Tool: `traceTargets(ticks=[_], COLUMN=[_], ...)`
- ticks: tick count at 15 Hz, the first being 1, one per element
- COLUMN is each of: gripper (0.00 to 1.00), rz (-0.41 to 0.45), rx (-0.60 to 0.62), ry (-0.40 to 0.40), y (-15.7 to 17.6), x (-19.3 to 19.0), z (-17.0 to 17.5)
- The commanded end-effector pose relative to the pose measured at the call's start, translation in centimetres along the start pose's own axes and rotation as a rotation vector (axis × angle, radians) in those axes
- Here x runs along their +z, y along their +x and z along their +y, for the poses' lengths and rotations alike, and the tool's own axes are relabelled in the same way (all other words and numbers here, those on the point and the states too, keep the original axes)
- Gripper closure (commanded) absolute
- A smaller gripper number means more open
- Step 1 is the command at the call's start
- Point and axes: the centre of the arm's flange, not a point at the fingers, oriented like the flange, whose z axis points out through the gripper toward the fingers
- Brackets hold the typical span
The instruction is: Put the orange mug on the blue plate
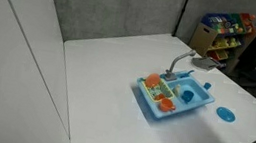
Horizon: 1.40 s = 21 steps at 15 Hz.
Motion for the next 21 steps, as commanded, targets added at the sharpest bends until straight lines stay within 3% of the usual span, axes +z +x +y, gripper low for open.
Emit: traceTargets(ticks=[1, 11, 21], gripper=[0.0, 0.0, 0.0], rz=[0.0, -0.032, -0.02], rx=[0.0, 0.011, 0.079], ry=[0.0, -0.028, -0.138], y=[0.0, 2.4, 9.2], x=[0.0, 1.0, 3.3], z=[0.0, -0.8, -3.1])
